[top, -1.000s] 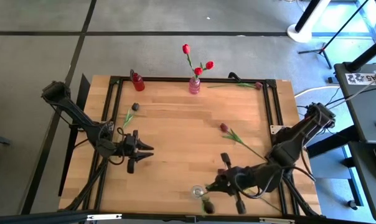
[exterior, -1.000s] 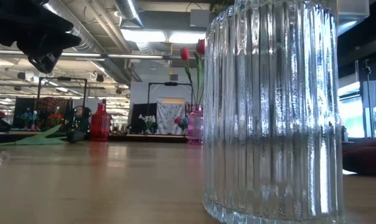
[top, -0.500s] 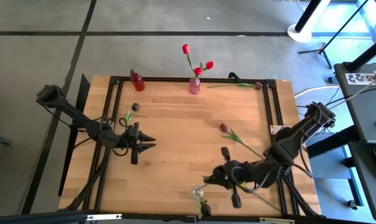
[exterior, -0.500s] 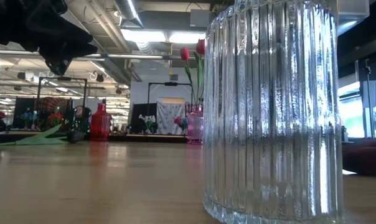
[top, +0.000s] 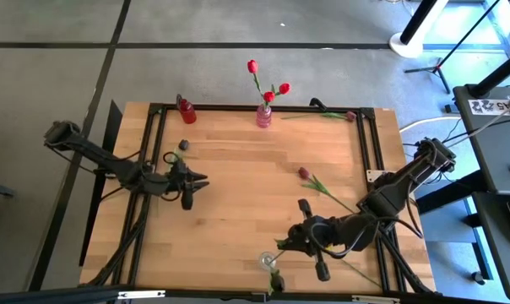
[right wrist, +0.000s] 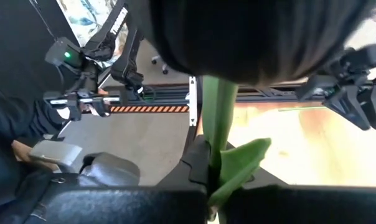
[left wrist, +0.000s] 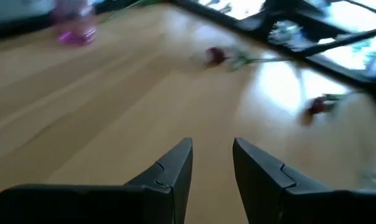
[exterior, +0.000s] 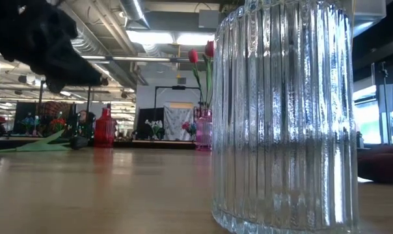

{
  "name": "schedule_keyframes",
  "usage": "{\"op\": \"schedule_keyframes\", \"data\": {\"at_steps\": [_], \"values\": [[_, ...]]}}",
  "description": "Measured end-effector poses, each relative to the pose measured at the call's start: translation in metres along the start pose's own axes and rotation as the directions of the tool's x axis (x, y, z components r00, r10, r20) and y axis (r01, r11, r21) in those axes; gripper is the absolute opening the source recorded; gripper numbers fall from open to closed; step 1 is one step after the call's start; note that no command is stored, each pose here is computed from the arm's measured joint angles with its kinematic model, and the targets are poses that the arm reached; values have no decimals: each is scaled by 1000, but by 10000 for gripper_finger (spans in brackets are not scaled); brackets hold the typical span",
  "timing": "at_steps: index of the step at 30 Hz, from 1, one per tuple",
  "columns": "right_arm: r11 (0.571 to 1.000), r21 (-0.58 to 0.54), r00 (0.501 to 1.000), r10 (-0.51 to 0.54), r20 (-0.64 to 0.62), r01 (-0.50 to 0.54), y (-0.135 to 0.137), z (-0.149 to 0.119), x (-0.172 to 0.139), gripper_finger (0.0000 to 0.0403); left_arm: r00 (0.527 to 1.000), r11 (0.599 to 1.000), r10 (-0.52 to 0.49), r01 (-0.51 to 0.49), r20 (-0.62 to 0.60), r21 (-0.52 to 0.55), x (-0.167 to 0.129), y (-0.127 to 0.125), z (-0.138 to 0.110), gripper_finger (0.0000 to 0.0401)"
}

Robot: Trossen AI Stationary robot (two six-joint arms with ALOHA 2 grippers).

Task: Sort flowers into vase by color
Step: Put the right black flower into the transparent flower vase, then put the black flower into the transparent flower vase

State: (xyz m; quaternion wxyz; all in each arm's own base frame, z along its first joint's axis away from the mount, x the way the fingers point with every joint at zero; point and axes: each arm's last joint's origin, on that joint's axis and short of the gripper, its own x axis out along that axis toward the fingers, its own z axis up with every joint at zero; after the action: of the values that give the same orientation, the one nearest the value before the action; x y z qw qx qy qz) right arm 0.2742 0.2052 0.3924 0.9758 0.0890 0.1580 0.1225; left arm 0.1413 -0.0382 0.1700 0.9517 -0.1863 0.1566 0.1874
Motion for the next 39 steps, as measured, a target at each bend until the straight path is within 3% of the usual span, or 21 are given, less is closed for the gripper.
{"op": "schedule_keyframes", "data": {"at_steps": [5,10,17,24,32,36,39], "values": [[1000,-14,1000,-7,-1,7,-2,0,1,1,969,981,181,-191,-168,-43,6,20,-2,112],[1000,-18,1000,-3,-9,3,-2,-1,2,1,937,956,242,-274,-252,-102,7,30,-4,112],[999,-48,998,17,-64,-21,2,-13,18,16,875,901,374,-421,-307,-103,7,42,3,112],[989,-147,996,-21,-90,8,2,-23,31,104,706,768,578,-640,-410,-19,9,53,21,112],[987,-161,996,-20,-83,6,2,-23,30,215,576,653,641,-757,-507,-33,21,69,24,112],[987,-162,997,-12,-72,1,2,-18,24,245,497,570,691,-821,-524,-26,22,80,23,112],[986,-164,998,-3,-66,-8,2,-14,15,254,468,540,704,-841,-533,-25,24,86,23,112]]}}
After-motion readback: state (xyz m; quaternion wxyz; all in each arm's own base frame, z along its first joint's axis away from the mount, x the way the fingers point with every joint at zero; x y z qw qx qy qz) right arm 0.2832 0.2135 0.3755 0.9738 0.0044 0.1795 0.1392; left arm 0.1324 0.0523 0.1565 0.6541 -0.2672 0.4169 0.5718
